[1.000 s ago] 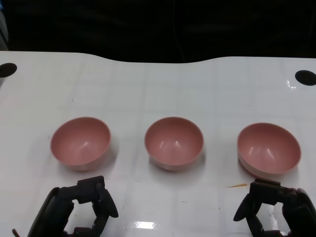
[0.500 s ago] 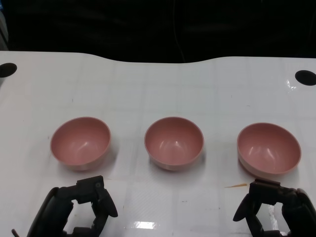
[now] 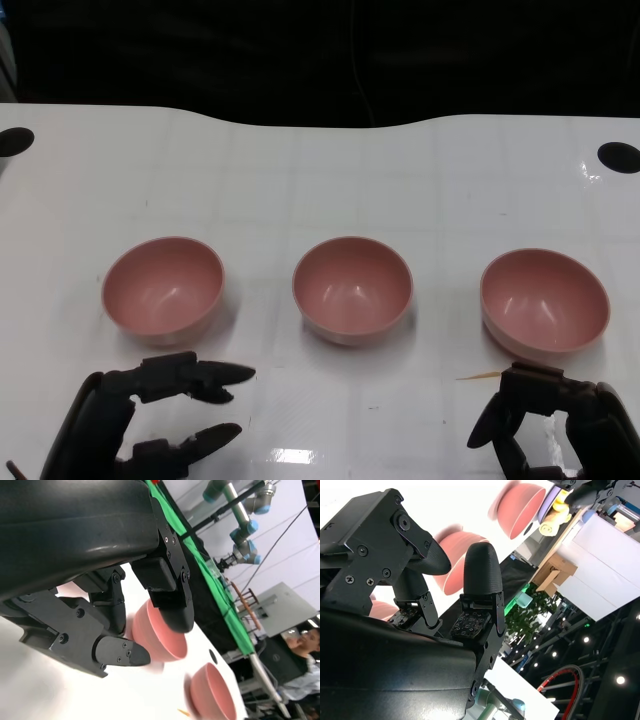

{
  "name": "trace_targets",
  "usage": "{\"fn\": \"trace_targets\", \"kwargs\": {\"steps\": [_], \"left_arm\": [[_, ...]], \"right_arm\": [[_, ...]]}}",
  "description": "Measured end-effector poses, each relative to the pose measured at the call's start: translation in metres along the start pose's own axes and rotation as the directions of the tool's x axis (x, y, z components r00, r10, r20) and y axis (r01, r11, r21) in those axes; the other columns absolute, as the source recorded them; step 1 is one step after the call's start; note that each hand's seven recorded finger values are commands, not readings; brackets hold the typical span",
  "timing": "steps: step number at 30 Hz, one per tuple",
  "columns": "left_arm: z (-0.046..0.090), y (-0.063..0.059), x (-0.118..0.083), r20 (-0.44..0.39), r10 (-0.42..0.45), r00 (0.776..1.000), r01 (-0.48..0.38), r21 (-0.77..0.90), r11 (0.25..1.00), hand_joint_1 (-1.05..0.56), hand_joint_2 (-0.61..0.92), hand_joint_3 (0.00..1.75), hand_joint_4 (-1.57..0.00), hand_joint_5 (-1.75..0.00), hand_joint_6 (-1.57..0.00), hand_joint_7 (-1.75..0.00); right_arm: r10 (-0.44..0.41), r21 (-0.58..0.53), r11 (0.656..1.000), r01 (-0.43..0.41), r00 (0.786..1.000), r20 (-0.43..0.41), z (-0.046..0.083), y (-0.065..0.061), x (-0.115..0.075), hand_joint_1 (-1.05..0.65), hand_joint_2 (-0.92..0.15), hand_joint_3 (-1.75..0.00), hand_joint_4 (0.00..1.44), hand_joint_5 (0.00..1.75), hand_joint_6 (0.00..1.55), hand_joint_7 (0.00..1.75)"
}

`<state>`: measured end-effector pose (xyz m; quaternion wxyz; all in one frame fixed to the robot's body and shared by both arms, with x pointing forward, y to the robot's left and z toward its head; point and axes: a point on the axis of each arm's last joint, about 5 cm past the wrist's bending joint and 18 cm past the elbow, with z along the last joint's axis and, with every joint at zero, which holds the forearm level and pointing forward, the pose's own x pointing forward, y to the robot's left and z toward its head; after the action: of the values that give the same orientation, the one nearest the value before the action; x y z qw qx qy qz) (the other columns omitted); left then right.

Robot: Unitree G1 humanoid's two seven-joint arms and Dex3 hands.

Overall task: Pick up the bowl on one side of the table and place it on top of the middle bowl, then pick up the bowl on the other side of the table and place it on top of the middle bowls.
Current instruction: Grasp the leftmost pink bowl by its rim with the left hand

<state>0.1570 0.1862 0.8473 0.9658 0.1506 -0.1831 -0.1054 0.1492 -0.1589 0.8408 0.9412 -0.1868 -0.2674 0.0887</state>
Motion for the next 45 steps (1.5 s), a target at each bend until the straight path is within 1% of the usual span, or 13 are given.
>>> {"fn": "trace_targets", "kwargs": {"steps": [4, 6, 11, 14, 17, 23, 27, 30, 33, 35, 37, 39, 45], "left_arm": [[0.006, 0.002, 0.005, -0.023, 0.001, 1.000, 0.000, 0.075, 0.997, -0.38, 0.90, 0.01, -0.72, -0.18, -0.64, 0.00], [0.011, 0.005, 0.008, -0.044, -0.002, 0.999, 0.009, 0.167, 0.986, -0.45, 0.91, 0.01, -0.66, -0.13, -0.56, 0.00], [0.026, 0.010, 0.018, -0.100, 0.014, 0.995, 0.027, 0.395, 0.918, -0.52, 0.91, 0.00, -0.54, -0.05, -0.43, 0.00], [0.032, 0.009, 0.023, -0.118, 0.026, 0.993, 0.033, 0.475, 0.879, -0.54, 0.91, 0.00, -0.52, -0.04, -0.41, 0.00], [0.035, 0.007, 0.028, -0.147, 0.031, 0.989, 0.060, 0.570, 0.819, -0.57, 0.91, 0.00, -0.49, -0.02, -0.35, 0.00], [0.038, 0.005, 0.047, -0.180, 0.053, 0.982, 0.102, 0.751, 0.653, -0.60, 0.90, 0.00, -0.45, 0.00, -0.32, 0.00], [0.038, 0.000, 0.057, -0.211, 0.069, 0.975, 0.131, 0.799, 0.587, -0.61, 0.91, 0.01, -0.46, -0.01, -0.31, 0.00], [0.034, -0.006, 0.062, -0.262, 0.085, 0.961, 0.176, 0.822, 0.542, -0.61, 0.92, 0.03, -0.45, 0.00, -0.30, 0.00], [0.032, -0.010, 0.066, -0.298, 0.097, 0.950, 0.207, 0.829, 0.519, -0.61, 0.92, 0.04, -0.45, 0.00, -0.30, -0.01], [0.030, -0.014, 0.071, -0.334, 0.103, 0.937, 0.241, 0.830, 0.503, -0.60, 0.92, 0.05, -0.45, -0.01, -0.31, -0.01], [0.026, -0.018, 0.076, -0.381, 0.104, 0.919, 0.286, 0.824, 0.490, -0.59, 0.92, 0.06, -0.47, -0.02, -0.32, -0.01], [0.024, -0.020, 0.079, -0.407, 0.104, 0.908, 0.313, 0.820, 0.479, -0.59, 0.92, 0.06, -0.48, -0.02, -0.32, -0.01], [0.025, -0.023, 0.084, -0.412, 0.102, 0.906, 0.320, 0.821, 0.473, -0.59, 0.92, 0.06, -0.48, -0.02, -0.33, -0.01]], "right_arm": [[-0.001, 0.002, 1.000, 0.001, 1.000, 0.003, 0.001, 0.001, 0.001, -0.03, -0.22, -1.52, 0.85, 1.67, 0.90, 1.23], [-0.002, 0.001, 1.000, 0.002, 1.000, 0.001, 0.001, 0.001, 0.001, -0.03, -0.23, -1.52, 0.85, 1.67, 0.90, 1.23], [-0.003, 0.001, 1.000, 0.003, 1.000, -0.002, 0.000, 0.001, 0.001, -0.03, -0.22, -1.52, 0.85, 1.67, 0.90, 1.23], [-0.002, 0.001, 1.000, 0.002, 1.000, -0.002, 0.000, 0.001, 0.001, -0.02, -0.21, -1.53, 0.85, 1.67, 0.90, 1.23], [-0.002, 0.001, 1.000, 0.002, 1.000, -0.004, 0.000, 0.001, 0.001, -0.03, -0.21, -1.53, 0.85, 1.66, 0.90, 1.23], [-0.002, 0.001, 1.000, 0.002, 1.000, -0.006, 0.000, 0.001, 0.002, -0.02, -0.20, -1.54, 0.86, 1.65, 0.90, 1.23], [-0.003, 0.000, 1.000, 0.003, 1.000, -0.006, 0.000, 0.001, 0.002, -0.03, -0.21, -1.54, 0.85, 1.68, 0.90, 1.24], [-0.004, -0.004, 1.000, 0.004, 1.000, -0.007, 0.000, 0.002, 0.002, -0.04, -0.21, -1.54, 0.85, 1.69, 0.90, 1.24], [-0.001, -0.008, 1.000, 0.001, 1.000, -0.008, 0.000, 0.002, 0.002, -0.04, -0.22, -1.54, 0.85, 1.69, 0.90, 1.24], [-0.002, -0.010, 1.000, 0.002, 1.000, -0.007, 0.000, 0.002, 0.002, -0.04, -0.21, -1.54, 0.85, 1.69, 0.89, 1.24], [-0.004, -0.010, 1.000, 0.004, 1.000, -0.006, 0.000, 0.002, 0.002, -0.05, -0.21, -1.54, 0.85, 1.69, 0.89, 1.24], [-0.004, -0.011, 1.000, 0.004, 1.000, -0.006, 0.000, 0.002, 0.002, -0.04, -0.21, -1.55, 0.85, 1.69, 0.89, 1.24], [-0.005, -0.011, 1.000, 0.005, 1.000, -0.009, 0.000, 0.002, 0.002, -0.04, -0.20, -1.56, 0.85, 1.69, 0.89, 1.24]]}}
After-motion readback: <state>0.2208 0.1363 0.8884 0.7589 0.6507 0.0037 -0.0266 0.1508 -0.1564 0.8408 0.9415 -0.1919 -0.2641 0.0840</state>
